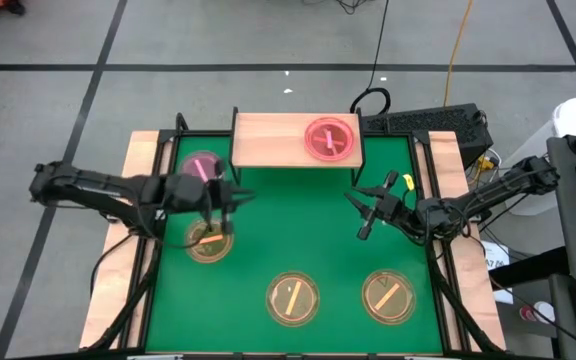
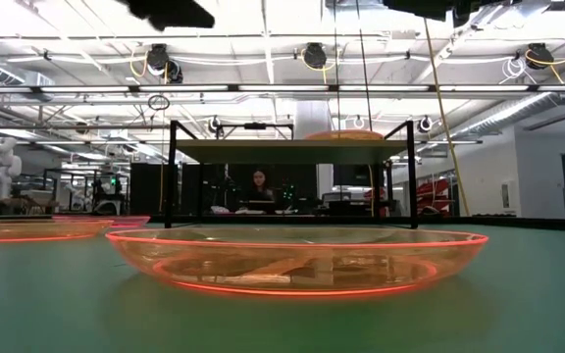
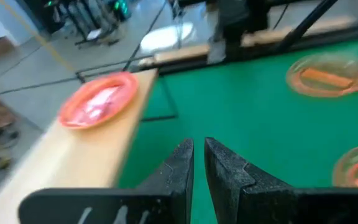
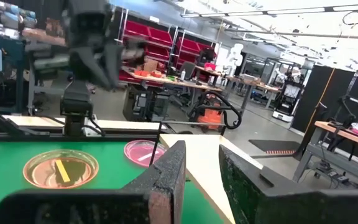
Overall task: Place and stack plates onto a shelf
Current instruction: Put the orange plate on the shelf
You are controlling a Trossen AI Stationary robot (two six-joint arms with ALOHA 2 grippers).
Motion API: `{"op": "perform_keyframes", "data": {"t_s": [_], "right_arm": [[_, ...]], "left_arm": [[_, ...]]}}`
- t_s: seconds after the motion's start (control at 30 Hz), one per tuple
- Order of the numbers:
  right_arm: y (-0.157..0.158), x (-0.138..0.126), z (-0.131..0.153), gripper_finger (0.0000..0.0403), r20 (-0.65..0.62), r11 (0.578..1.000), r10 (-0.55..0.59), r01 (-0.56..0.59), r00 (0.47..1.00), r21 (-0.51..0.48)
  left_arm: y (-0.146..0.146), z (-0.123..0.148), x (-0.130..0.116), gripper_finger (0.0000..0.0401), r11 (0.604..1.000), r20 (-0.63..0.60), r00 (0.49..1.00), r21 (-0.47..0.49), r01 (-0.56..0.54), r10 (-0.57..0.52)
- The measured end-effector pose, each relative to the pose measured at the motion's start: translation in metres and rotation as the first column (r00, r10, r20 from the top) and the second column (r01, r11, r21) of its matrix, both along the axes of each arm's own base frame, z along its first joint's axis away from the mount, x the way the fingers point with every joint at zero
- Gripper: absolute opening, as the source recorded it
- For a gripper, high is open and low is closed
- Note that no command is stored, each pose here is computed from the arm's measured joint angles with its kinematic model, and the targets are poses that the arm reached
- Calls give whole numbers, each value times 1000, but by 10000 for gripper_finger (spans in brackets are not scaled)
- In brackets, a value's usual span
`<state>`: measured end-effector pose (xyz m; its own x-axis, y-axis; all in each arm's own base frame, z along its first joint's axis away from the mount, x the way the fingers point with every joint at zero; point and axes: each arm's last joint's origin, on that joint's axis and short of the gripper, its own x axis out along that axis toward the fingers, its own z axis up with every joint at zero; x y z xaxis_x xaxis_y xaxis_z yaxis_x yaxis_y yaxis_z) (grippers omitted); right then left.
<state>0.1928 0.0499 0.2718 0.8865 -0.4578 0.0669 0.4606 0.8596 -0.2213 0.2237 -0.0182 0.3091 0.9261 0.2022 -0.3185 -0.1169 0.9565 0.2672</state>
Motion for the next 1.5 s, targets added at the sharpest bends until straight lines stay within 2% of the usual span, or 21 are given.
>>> {"op": "perform_keyframes", "data": {"t_s": [0.17,0.33,0.47,0.6,0.7,0.97,1.23,1.5], "right_arm": [[1,3,-4,82,1,999,4,-4,1000,40],[-2,10,-11,82,0,996,-5,5,1000,92],[-6,14,-17,82,-22,983,103,-98,994,154],[-8,17,-21,82,-29,938,275,-261,961,227],[-11,19,-26,82,-43,906,327,-300,944,298],[-19,36,-50,82,-163,812,420,-289,893,507],[-18,65,-70,82,-253,755,516,-295,818,586],[-13,93,-105,82,-309,651,608,-237,731,721]], "left_arm": [[-13,-32,-21,46,997,106,994,-75,21,-13],[-17,-47,-30,46,998,136,990,-54,38,-31],[-15,-54,-31,46,999,123,992,-34,1,3],[-13,-58,-32,46,1000,109,994,-26,-14,16],[-12,-58,-32,46,1000,108,994,-24,-19,22],[-10,-58,-31,46,999,110,993,-22,-32,35],[-9,-58,-31,46,999,111,993,-30,-39,42],[-9,-58,-31,47,999,110,993,-29,-39,42]]}}
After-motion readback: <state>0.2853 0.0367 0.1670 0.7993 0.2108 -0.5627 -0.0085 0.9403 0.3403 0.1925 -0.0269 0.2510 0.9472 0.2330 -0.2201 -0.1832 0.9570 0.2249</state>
